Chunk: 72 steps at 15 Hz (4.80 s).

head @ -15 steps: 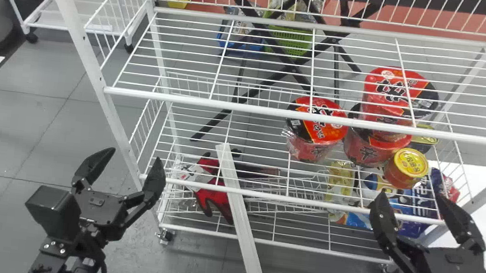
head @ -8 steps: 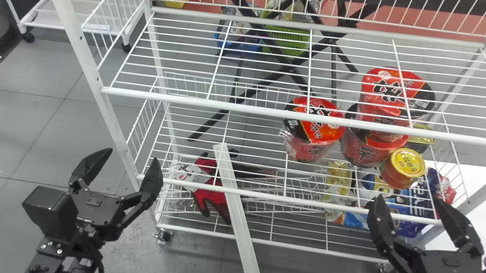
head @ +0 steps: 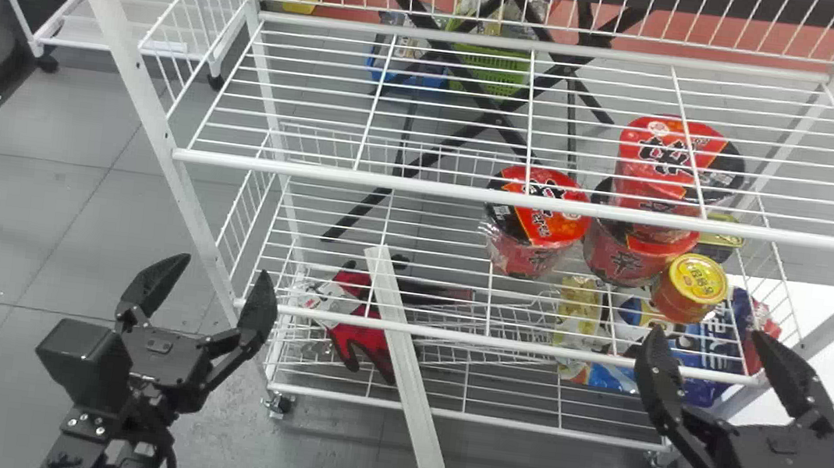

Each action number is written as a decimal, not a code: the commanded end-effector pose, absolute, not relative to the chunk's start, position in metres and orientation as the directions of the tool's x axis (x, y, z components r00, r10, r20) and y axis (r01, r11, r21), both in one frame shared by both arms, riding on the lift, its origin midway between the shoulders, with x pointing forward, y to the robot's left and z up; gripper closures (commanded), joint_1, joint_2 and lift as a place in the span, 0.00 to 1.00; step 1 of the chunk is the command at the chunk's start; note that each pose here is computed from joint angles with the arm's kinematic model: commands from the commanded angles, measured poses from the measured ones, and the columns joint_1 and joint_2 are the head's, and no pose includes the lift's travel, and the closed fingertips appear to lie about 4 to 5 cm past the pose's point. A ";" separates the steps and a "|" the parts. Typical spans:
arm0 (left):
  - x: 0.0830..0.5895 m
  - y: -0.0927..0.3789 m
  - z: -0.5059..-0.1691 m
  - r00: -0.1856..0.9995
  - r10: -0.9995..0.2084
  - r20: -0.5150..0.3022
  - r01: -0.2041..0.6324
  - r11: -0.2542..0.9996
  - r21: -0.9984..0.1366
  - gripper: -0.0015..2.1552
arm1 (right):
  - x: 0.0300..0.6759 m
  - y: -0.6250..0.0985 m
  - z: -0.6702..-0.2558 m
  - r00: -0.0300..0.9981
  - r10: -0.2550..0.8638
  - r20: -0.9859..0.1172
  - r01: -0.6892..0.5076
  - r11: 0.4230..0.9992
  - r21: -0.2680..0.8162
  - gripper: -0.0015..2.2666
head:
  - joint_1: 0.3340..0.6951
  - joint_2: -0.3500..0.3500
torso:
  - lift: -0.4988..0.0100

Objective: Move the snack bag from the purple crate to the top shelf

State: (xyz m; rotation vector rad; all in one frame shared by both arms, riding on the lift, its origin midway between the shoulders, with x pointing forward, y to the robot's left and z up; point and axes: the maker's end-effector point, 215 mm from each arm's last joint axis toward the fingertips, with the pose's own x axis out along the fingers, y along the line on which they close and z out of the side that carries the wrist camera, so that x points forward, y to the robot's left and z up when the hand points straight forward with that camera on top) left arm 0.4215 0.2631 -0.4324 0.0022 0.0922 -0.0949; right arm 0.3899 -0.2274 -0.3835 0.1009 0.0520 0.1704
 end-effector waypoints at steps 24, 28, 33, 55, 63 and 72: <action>0.428 0.253 -0.442 0.988 -0.121 -0.092 0.121 0.993 -0.002 0.06 | 0.164 -0.598 -0.350 0.810 -0.073 -0.582 0.487 0.636 0.598 0.00 | 1.00 0.00 | 0.09; 0.428 0.258 -0.443 0.989 -0.115 -0.094 0.116 0.993 -0.001 0.06 | 0.123 -0.626 -0.440 0.586 -0.087 -0.806 0.691 0.573 0.441 0.00 | 1.00 0.00 | 0.09; 0.428 0.257 -0.444 0.989 -0.117 -0.096 0.117 0.993 -0.001 0.06 | 0.087 -0.653 -0.517 0.288 -0.098 -0.953 0.775 0.608 0.172 0.00 | 1.00 0.00 | 0.09; 0.428 0.271 -0.442 0.991 -0.104 -0.088 0.105 0.994 0.002 0.06 | 0.048 -0.633 -0.663 0.019 -0.282 -0.959 0.390 0.886 -0.253 0.00 | 1.00 0.00 | 0.09; 0.427 0.273 -0.442 0.991 -0.102 -0.083 0.103 0.995 0.000 0.06 | 0.060 -0.621 -0.693 0.024 -0.288 -0.957 0.253 0.928 -0.273 0.00 | 1.00 0.00 | 0.09; 0.426 0.274 -0.441 0.992 -0.100 -0.074 0.100 0.995 0.001 0.06 | 0.036 -0.618 -0.698 -0.050 -0.283 -0.958 0.214 0.934 -0.287 0.01 | 1.00 0.00 | 0.09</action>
